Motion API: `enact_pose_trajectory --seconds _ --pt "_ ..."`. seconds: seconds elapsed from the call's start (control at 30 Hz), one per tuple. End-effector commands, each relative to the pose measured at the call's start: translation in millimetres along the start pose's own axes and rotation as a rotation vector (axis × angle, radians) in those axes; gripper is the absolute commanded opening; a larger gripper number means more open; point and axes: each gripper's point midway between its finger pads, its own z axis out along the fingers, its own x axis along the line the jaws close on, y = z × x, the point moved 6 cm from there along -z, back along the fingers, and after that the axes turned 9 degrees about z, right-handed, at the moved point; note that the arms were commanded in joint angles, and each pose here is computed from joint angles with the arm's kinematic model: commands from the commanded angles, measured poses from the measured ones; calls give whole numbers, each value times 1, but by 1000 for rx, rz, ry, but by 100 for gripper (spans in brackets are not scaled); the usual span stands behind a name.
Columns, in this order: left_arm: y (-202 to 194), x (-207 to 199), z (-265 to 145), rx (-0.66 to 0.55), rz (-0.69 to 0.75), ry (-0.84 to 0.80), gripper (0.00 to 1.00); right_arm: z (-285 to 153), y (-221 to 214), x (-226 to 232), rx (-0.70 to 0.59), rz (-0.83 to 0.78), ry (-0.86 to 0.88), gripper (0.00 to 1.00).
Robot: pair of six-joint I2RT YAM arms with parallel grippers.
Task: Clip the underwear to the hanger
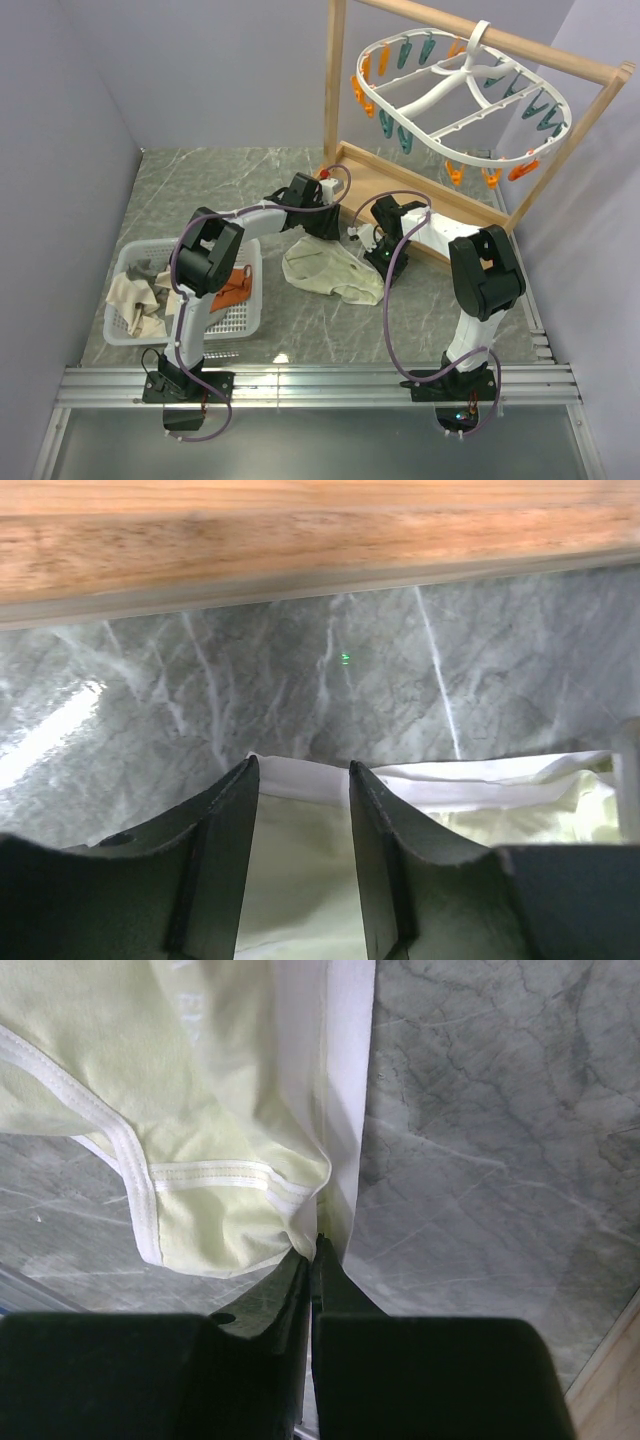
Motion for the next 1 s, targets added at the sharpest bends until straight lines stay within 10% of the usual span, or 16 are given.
enact_pose_trajectory --seconds 0.0,0.5,0.97 --pt "22 0 -9 -50 58 43 48 -6 5 0 -36 -12 1 4" --pt "18 9 -3 -24 76 109 43 -6 6 0 -28 -15 5 5" --pt "37 -9 -22 -105 75 -23 45 -48 37 6 -224 33 -14 30"
